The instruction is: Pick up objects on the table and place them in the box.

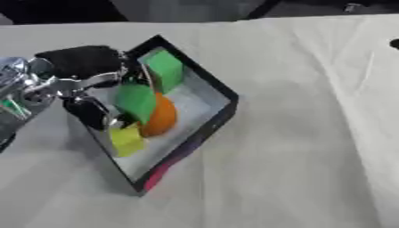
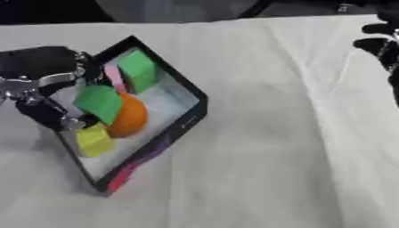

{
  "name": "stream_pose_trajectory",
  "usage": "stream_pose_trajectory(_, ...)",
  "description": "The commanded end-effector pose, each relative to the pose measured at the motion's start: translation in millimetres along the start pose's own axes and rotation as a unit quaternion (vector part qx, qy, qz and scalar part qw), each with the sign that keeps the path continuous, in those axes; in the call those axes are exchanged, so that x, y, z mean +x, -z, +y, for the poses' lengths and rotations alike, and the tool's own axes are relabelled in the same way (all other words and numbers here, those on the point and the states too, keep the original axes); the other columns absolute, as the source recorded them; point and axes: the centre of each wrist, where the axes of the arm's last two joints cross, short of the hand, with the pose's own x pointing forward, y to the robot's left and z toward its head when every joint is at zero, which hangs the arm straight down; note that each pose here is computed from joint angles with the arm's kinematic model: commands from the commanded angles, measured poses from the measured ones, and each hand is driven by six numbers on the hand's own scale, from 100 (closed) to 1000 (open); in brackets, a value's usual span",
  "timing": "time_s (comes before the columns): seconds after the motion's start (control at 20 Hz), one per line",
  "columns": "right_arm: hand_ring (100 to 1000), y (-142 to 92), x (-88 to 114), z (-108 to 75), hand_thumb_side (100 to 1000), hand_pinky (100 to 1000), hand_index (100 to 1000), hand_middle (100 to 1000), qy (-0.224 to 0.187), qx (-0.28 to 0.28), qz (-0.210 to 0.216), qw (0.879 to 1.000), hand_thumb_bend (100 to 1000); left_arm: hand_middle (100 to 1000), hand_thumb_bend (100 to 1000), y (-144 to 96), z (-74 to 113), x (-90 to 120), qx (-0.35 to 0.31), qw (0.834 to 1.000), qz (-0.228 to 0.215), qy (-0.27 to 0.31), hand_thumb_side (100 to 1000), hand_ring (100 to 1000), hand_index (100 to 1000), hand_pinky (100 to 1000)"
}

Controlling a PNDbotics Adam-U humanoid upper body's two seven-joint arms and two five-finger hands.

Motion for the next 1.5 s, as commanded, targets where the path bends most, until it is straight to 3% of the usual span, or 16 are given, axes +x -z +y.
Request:
stream_pose_trajectory(0.05, 680, 3.9, 10.3, -3.2, 600, 903, 833, 684, -0.009, 0.003, -0.016, 1.000, 100, 498, 230, -1.6, 1.9, -16.5, 0.011, 1.000, 0.023, 0.002, 100, 623, 566, 705)
stream_pose_trajectory(0.15, 680, 3.8, 10.1, -3.1, 600, 903, 833, 684, -0.008, 0.003, -0.015, 1.000, 100, 582, 283, -0.4, 0.2, -18.2, 0.008, 1.000, 0.019, -0.002, 100, 683, 655, 747)
stream_pose_trajectory(0.2, 680, 3.8, 10.0, -3.1, 600, 903, 833, 684, -0.008, 0.004, -0.015, 1.000, 100, 718, 375, 0.1, -0.2, -18.2, 0.005, 1.000, 0.016, -0.004, 179, 771, 788, 807)
stream_pose_trajectory(0.25, 680, 3.7, 9.9, -3.0, 600, 903, 833, 684, -0.008, 0.004, -0.015, 1.000, 100, 765, 439, 0.2, 0.0, -17.4, 0.001, 1.000, 0.009, -0.005, 251, 810, 827, 836)
stream_pose_trajectory(0.35, 680, 3.4, 9.4, -3.0, 601, 904, 833, 684, -0.008, 0.005, -0.014, 1.000, 100, 810, 630, -1.7, 4.6, -15.5, 0.004, 1.000, -0.004, -0.005, 482, 856, 882, 876)
stream_pose_trajectory(0.45, 680, 3.0, 8.9, -3.2, 600, 904, 833, 683, -0.008, 0.005, -0.013, 1.000, 100, 819, 732, -6.1, 12.4, -13.7, 0.023, 1.000, -0.008, 0.000, 580, 872, 902, 890)
stream_pose_trajectory(0.6, 680, 2.3, 8.2, -3.8, 599, 904, 833, 683, -0.009, 0.004, -0.011, 1.000, 100, 795, 669, -16.6, 30.2, -10.4, 0.071, 0.997, -0.007, 0.002, 606, 849, 892, 852)
stream_pose_trajectory(0.8, 681, 1.6, 9.3, -5.3, 593, 904, 833, 683, -0.012, 0.002, -0.014, 1.000, 100, 714, 281, -46.4, 73.0, -1.2, 0.204, 0.978, 0.004, -0.044, 469, 768, 848, 807)
stream_pose_trajectory(0.85, 681, 1.5, 9.5, -5.7, 590, 904, 833, 683, -0.012, 0.000, -0.015, 1.000, 100, 698, 119, -56.6, 86.3, 3.5, 0.258, 0.963, -0.002, -0.077, 443, 752, 833, 822)
stream_pose_trajectory(0.95, 681, 1.5, 10.3, -6.3, 587, 904, 833, 683, -0.013, -0.002, -0.017, 1.000, 100, 704, 100, -81.6, 109.9, 14.4, 0.374, 0.914, -0.030, -0.156, 444, 748, 823, 831)
stream_pose_trajectory(1.1, 681, 1.3, 11.9, -6.1, 584, 904, 834, 683, -0.014, -0.002, -0.020, 1.000, 100, 713, 100, -107.3, 120.3, 23.0, 0.488, 0.827, -0.073, -0.269, 443, 739, 798, 819)
stream_pose_trajectory(1.2, 682, 1.9, 15.6, -5.3, 577, 903, 834, 683, -0.014, -0.001, -0.027, 1.000, 100, 718, 100, -112.7, 112.7, 18.4, 0.522, 0.782, -0.081, -0.330, 479, 738, 793, 821)
stream_pose_trajectory(1.3, 682, 2.9, 20.3, -3.6, 574, 903, 834, 683, -0.015, 0.002, -0.037, 0.999, 100, 723, 100, -115.3, 98.7, 10.4, 0.541, 0.747, -0.081, -0.377, 512, 740, 793, 824)
stream_pose_trajectory(1.5, 682, 2.2, 23.8, -1.3, 572, 903, 834, 684, -0.013, 0.000, -0.046, 0.999, 100, 723, 100, -122.9, 62.2, -8.7, 0.578, 0.676, -0.046, -0.455, 624, 738, 794, 831)
